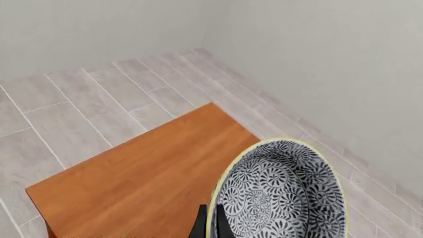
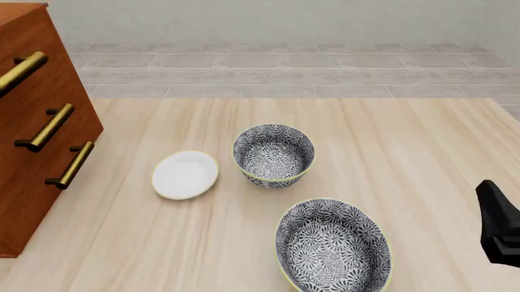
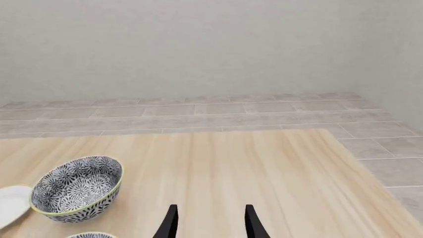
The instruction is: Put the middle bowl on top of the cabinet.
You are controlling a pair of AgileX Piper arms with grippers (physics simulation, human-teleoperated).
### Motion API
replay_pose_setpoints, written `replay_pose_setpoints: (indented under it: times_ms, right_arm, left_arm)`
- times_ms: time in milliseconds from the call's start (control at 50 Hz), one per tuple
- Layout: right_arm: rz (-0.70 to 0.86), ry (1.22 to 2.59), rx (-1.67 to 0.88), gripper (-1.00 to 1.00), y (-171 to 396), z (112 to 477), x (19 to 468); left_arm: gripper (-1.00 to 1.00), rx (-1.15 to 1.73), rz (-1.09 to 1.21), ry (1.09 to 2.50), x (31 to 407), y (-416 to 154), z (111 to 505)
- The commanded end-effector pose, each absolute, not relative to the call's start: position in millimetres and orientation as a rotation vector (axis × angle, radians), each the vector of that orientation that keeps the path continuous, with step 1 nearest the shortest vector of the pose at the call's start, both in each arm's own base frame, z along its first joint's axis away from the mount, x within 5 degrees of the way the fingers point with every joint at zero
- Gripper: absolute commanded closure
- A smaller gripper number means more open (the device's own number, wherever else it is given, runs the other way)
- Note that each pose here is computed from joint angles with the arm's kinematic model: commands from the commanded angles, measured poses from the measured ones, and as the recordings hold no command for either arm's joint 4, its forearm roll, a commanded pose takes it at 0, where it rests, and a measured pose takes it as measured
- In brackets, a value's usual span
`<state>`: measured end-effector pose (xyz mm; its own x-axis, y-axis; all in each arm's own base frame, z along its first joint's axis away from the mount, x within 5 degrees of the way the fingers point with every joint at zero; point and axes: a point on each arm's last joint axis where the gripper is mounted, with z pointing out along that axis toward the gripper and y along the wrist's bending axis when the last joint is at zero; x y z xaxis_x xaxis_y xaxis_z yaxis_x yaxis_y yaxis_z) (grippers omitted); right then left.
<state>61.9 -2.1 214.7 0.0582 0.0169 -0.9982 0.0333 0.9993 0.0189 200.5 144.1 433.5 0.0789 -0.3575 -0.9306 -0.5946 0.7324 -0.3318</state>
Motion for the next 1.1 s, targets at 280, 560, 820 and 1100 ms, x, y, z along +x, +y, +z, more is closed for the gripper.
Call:
replay_pose_setpoints:
  times_ms: [280,560,820,1100]
  right_arm:
    - [-0.008,1.516,0.037,-1.0,-2,214,63]
    - [-0.009,1.517,0.036,-1.0,-2,214,64]
    - [-0.009,1.516,0.037,-1.0,-2,214,63]
    - [-0.007,1.518,0.037,-1.0,-2,214,63]
  left_arm:
    - [1.0,-0.891,0.191,1.539,206,159,422]
    - [1.0,-0.926,0.182,1.547,209,165,414]
    - [1.0,-0.938,0.179,1.555,211,167,411]
    - [1.0,-0.962,0.173,1.591,221,174,402]
